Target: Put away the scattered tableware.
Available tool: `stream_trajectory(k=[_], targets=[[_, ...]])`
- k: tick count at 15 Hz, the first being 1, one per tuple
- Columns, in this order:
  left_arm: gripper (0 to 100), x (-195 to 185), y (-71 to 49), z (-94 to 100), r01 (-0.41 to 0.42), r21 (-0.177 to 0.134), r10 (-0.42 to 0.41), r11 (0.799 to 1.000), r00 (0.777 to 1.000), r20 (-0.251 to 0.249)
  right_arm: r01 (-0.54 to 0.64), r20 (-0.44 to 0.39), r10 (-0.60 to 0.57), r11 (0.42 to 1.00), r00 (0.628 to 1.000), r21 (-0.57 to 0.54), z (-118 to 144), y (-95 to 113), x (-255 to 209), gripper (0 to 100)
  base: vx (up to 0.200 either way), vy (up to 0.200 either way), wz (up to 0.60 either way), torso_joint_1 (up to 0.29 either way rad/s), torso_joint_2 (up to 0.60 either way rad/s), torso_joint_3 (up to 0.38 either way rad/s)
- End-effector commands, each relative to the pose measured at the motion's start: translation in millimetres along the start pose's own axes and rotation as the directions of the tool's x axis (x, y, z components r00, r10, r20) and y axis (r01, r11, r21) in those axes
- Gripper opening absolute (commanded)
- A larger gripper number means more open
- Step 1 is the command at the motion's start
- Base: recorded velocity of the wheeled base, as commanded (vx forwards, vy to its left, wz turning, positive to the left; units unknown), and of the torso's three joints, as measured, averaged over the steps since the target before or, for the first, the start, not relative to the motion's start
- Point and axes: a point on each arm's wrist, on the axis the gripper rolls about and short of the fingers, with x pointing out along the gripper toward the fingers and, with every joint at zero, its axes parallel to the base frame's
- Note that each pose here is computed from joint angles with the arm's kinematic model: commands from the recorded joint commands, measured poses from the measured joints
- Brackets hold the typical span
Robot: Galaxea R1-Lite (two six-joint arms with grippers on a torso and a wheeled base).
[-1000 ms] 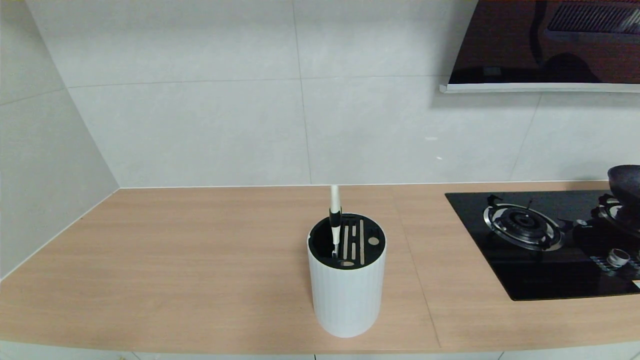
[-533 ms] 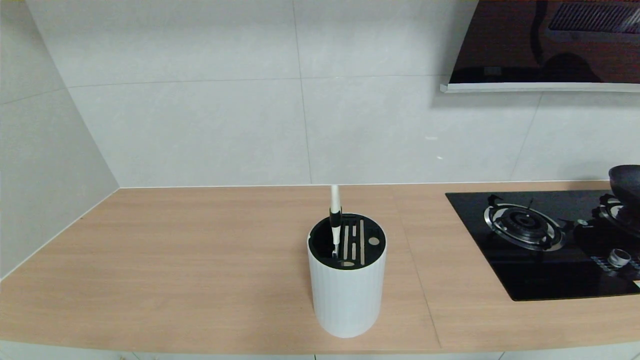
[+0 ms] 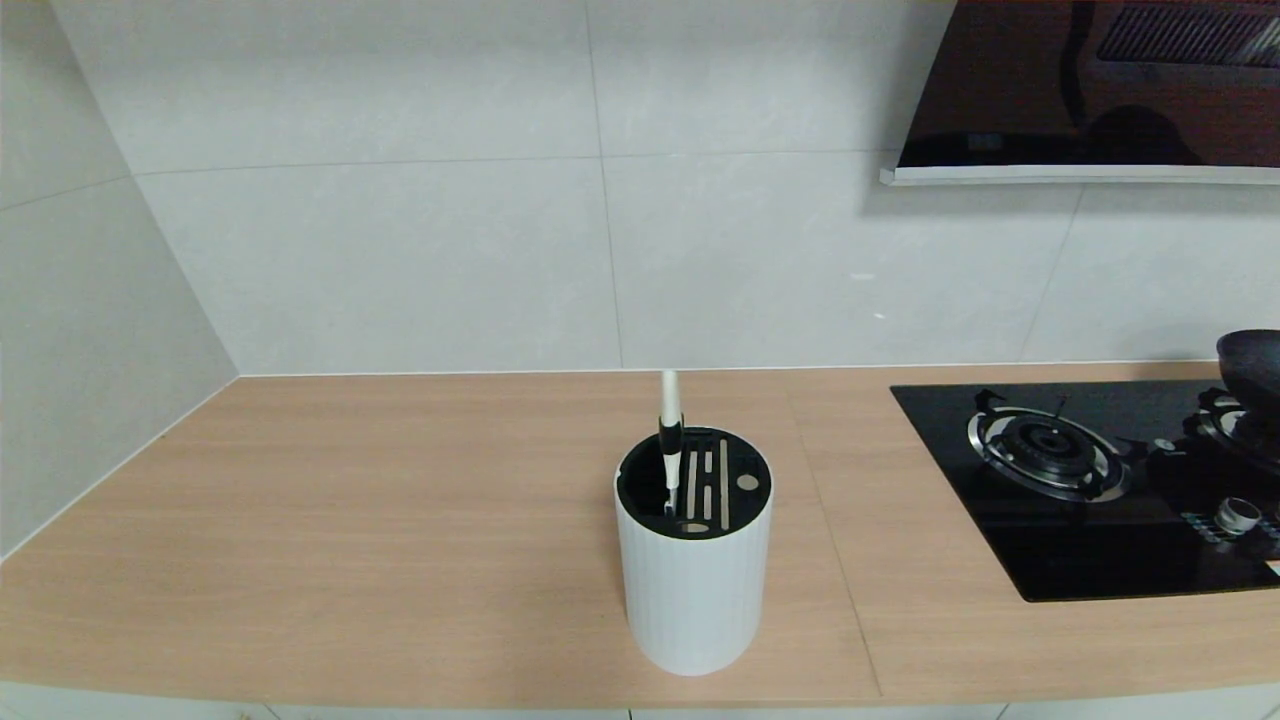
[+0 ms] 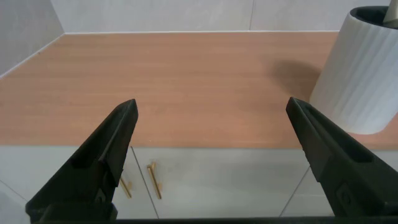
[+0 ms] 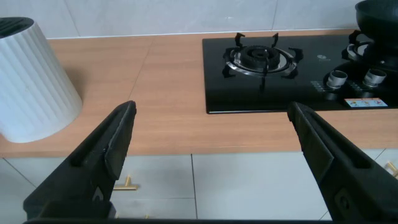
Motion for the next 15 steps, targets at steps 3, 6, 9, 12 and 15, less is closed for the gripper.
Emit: stream_trajectory(k=[3, 6, 9, 12, 15], targets=[[100, 0.2, 0.0, 0.1, 0.0, 0.001, 0.0, 1.0, 1.0, -0.001, 0.0, -0.002, 0.0, 1.0, 1.0, 0.0, -0.1, 0.0, 0.1, 100, 0.0, 0.0, 0.0, 0.0, 0.0, 0.0], [100, 0.2, 0.0, 0.1, 0.0, -0.001, 0.0, 1.0, 1.0, -0.001, 0.0, -0.002, 0.0, 1.0, 1.0, 0.001, -0.1, 0.0, 0.1, 100, 0.0, 0.0, 0.0, 0.0, 0.0, 0.0], [100, 0.2, 0.0, 0.1, 0.0, -0.001, 0.0, 1.0, 1.0, -0.001, 0.0, -0.001, 0.0, 1.0, 1.0, 0.005, 0.1, 0.0, 0.1, 100, 0.0, 0.0, 0.0, 0.0, 0.0, 0.0], [100, 0.2, 0.0, 0.1, 0.0, -0.001, 0.0, 1.0, 1.0, -0.001, 0.001, -0.001, -0.001, 1.0, 1.0, 0.003, 0.1, -0.1, 0.1, 100, 0.0, 0.0, 0.0, 0.0, 0.0, 0.0], [100, 0.2, 0.0, 0.1, 0.0, 0.001, 0.0, 1.0, 1.0, -0.001, 0.001, -0.001, -0.001, 1.0, 1.0, 0.003, 0.1, -0.1, 0.1, 100, 0.0, 0.0, 0.0, 0.0, 0.0, 0.0]])
